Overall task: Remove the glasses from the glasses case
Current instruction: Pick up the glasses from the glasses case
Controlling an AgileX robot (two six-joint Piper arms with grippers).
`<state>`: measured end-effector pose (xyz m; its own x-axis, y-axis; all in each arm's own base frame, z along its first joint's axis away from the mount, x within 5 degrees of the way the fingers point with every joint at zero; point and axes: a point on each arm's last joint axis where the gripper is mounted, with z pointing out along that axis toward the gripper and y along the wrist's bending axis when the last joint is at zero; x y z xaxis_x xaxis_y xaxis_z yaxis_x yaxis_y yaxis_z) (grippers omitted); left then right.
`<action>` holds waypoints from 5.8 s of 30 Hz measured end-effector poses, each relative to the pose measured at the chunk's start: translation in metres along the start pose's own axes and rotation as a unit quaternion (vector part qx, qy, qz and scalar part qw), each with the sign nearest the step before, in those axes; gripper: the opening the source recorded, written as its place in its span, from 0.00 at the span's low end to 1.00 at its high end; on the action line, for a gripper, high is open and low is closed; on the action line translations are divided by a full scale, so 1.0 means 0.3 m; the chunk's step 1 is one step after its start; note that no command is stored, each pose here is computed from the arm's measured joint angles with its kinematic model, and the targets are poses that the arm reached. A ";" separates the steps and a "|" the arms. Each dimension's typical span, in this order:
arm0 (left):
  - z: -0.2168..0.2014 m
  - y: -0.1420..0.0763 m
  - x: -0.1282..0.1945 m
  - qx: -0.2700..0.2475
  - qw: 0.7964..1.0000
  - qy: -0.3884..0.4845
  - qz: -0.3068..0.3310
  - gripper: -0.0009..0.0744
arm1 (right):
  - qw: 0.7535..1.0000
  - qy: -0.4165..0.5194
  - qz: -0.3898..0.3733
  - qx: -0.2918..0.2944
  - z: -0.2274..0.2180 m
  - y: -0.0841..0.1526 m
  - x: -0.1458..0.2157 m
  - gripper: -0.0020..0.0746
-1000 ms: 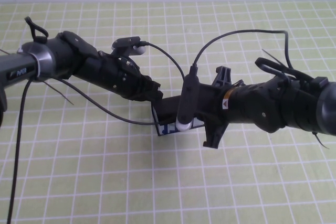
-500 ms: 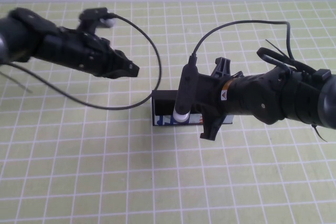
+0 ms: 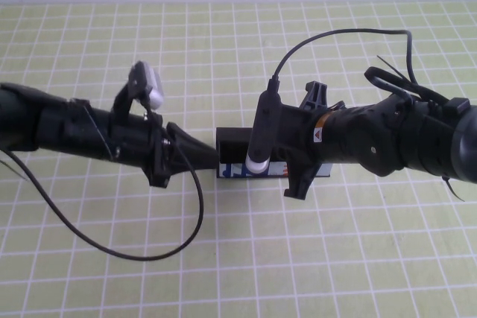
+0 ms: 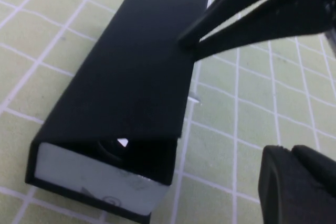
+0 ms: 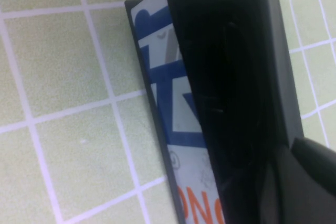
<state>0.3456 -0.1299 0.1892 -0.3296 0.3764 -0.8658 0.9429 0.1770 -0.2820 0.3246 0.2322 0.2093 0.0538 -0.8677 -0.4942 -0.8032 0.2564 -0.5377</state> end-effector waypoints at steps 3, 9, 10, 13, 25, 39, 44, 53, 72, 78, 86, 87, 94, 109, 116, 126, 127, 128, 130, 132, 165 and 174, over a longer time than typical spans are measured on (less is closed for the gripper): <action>0.036 0.020 0.041 0.010 1.000 0.003 0.006 0.01 | 1.000 0.000 0.000 0.000 0.000 0.000 0.000 0.03; 0.118 0.026 0.063 0.023 0.999 -0.020 0.030 0.01 | 1.000 0.000 0.002 0.000 0.000 0.000 0.000 0.03; 0.127 0.026 0.062 0.022 0.999 -0.026 0.032 0.01 | 1.000 0.000 0.002 0.000 0.000 0.000 0.000 0.03; 0.148 0.033 0.064 0.015 0.998 -0.041 0.038 0.01 | 1.000 -0.001 0.004 0.000 0.000 0.000 0.000 0.03; 0.153 0.069 0.051 -0.030 0.994 -0.077 0.073 0.01 | 1.000 0.000 0.005 -0.001 0.000 0.001 0.000 0.03; 0.154 0.061 0.055 -0.018 0.993 -0.070 0.097 0.01 | 1.000 -0.001 0.009 -0.002 0.000 0.001 0.000 0.03; 0.155 0.055 0.067 -0.008 0.993 -0.051 0.105 0.01 | 1.000 -0.001 0.009 -0.002 0.000 0.001 0.000 0.03; 0.154 0.077 0.064 -0.043 0.991 -0.052 0.114 0.01 | 1.000 -0.001 0.014 -0.002 0.000 0.001 -0.001 0.03; 0.188 0.120 0.118 -0.063 0.990 -0.070 0.103 0.01 | 1.000 -0.002 0.022 -0.003 0.000 0.002 -0.001 0.03; 0.188 0.121 0.118 -0.065 0.990 -0.070 0.102 0.01 | 0.999 -0.003 0.032 -0.004 0.000 0.003 -0.002 0.03; 0.187 0.124 0.119 -0.069 0.990 -0.069 0.101 0.01 | 0.989 -0.037 0.140 -0.026 -0.104 -0.006 -0.060 0.25; 0.187 0.124 0.119 -0.069 0.990 -0.069 0.101 0.01 | 0.986 -0.041 0.160 -0.038 -0.122 -0.001 -0.071 0.25; 0.187 0.124 0.119 -0.068 0.991 -0.069 0.094 0.01 | 0.934 -0.014 0.326 -0.146 -0.140 0.060 -0.083 0.04; 0.186 0.130 0.115 -0.076 0.991 -0.071 0.087 0.01 | 0.867 -0.010 0.496 -0.056 0.070 -0.209 0.013 0.01; 0.186 0.130 0.114 -0.076 0.991 -0.071 0.088 0.01 | 0.852 0.004 0.519 -0.073 0.165 -0.311 0.037 0.01; 0.186 0.130 0.114 -0.076 0.991 -0.071 0.088 0.01 | 0.837 0.050 0.533 -0.114 0.294 -0.301 0.076 0.01; 0.186 0.130 0.114 -0.076 0.991 -0.071 0.088 0.01 | 0.836 0.051 0.534 -0.115 0.298 -0.300 0.078 0.01; 0.186 0.130 0.114 -0.076 0.991 -0.071 0.088 0.01 | 0.837 0.049 0.534 -0.113 0.297 -0.304 0.075 0.01; 0.186 0.130 0.114 -0.076 0.991 -0.071 0.088 0.01 | 0.837 0.049 0.534 -0.113 0.299 -0.303 0.076 0.01; 0.186 0.130 0.114 -0.076 0.991 -0.071 0.088 0.01 | 0.837 0.049 0.533 -0.114 0.298 -0.304 0.075 0.01; 0.063 0.181 0.044 -0.132 0.966 -0.099 -0.201 0.01 | 0.975 0.022 -0.004 -0.223 0.083 -0.295 -0.017 0.40; 0.064 0.183 0.047 -0.134 0.965 -0.098 -0.203 0.01 | 0.972 0.030 -0.018 -0.234 0.162 -0.267 0.019 0.41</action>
<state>0.3937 -0.1324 0.1535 -0.6298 0.0511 -0.7751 0.6824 0.5130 -0.5207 0.4180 0.2274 0.2163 0.0642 -0.8992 -0.4329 -0.9839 0.0153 -0.1778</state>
